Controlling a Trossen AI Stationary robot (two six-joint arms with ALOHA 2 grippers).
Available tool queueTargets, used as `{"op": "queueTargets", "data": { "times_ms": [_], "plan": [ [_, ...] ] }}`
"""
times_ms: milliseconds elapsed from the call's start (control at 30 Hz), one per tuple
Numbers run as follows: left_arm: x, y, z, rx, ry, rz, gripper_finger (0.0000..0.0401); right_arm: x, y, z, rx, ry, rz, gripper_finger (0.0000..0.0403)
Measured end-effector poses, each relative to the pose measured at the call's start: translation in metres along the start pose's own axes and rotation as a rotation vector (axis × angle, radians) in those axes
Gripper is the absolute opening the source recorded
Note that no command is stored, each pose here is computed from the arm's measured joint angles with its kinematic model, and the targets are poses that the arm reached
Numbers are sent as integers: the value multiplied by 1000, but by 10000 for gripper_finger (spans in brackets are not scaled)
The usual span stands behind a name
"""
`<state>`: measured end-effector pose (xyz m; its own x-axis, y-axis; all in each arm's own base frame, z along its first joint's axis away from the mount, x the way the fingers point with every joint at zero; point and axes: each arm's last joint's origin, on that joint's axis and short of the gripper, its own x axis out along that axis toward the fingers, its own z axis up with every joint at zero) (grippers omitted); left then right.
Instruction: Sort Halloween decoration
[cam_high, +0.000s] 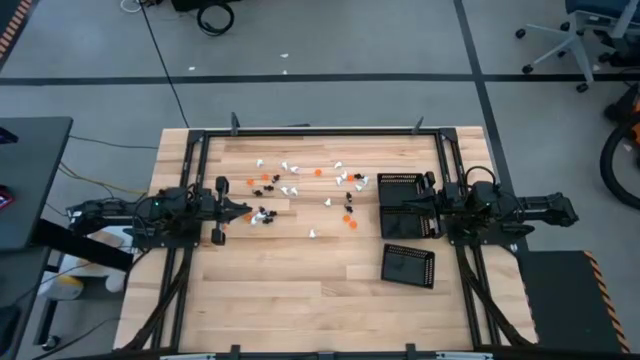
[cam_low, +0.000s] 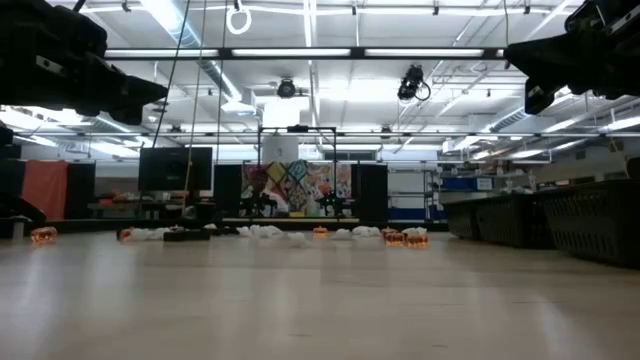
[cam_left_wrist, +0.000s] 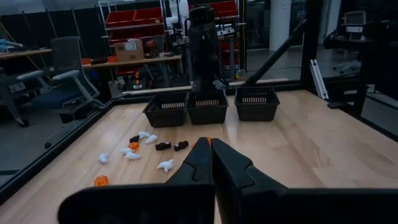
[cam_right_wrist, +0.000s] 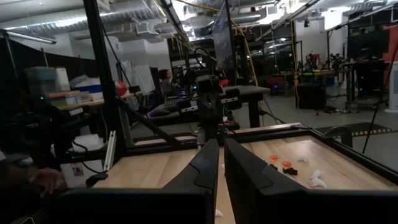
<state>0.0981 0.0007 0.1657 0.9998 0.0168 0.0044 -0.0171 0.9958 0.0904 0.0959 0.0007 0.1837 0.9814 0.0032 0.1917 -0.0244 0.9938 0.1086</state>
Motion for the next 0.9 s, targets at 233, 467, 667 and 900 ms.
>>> {"op": "queueTargets", "data": {
  "times_ms": [233, 467, 667, 900],
  "plan": [
    [0, 0, 0, 0, 0, 0, 0, 0, 0, 0, 0, -1, 0, 34],
    [0, 0, 0, 0, 0, 0, 0, 0, 0, 0, 0, 0, -1, 34],
    [0, 0, 3, -1, -35, 3, 0, 0, 0, 0, 0, -1, 0, 34],
    [-1, 1, 13, -2, -131, 12, 0, 0, 0, 0, 0, 0, 0, 34]
  ]
}}
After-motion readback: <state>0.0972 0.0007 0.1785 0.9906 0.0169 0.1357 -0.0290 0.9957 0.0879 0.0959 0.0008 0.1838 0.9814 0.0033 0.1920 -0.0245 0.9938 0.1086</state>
